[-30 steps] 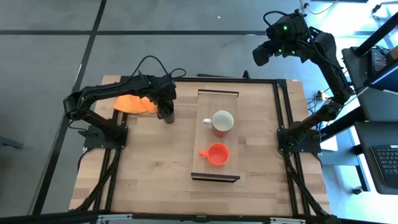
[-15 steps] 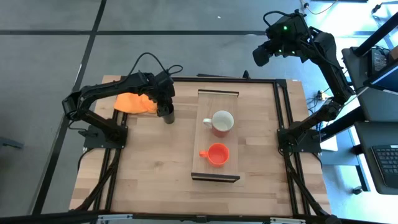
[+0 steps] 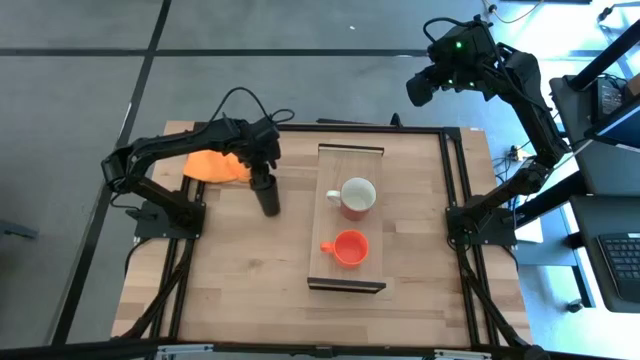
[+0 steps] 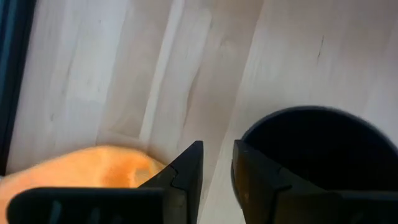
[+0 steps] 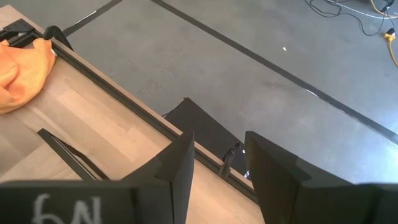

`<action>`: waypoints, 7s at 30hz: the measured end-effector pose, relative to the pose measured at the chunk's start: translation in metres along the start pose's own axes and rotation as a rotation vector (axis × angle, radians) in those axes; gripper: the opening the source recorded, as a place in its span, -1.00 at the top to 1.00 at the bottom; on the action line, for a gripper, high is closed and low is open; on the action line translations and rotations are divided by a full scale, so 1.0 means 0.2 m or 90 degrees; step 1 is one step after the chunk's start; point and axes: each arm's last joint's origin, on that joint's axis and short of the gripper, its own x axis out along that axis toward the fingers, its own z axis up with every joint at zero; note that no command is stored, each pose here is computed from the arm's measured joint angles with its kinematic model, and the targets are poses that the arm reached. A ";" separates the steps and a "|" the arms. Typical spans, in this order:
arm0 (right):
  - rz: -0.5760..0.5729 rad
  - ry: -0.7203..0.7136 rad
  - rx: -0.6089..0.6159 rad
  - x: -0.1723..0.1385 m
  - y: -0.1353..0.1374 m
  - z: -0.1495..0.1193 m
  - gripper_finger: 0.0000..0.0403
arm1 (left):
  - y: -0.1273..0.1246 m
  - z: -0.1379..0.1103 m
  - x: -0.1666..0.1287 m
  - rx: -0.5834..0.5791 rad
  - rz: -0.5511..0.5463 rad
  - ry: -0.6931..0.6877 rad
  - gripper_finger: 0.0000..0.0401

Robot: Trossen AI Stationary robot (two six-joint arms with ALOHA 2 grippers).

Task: Stack small to large cups/mugs on shelf
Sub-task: Put the black cup on the shelf

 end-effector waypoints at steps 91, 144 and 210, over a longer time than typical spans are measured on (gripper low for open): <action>-0.023 0.022 -0.018 0.00 -0.01 -0.02 0.28 | -0.43 0.03 0.02 0.020 -0.065 0.027 0.34; -0.031 0.111 0.049 -0.01 0.00 -0.09 0.28 | 0.11 0.62 -0.73 -0.168 0.066 -0.265 1.00; 0.363 0.298 0.261 0.33 0.38 -0.60 0.97 | 0.08 0.96 -0.41 -0.059 -0.121 -0.259 0.99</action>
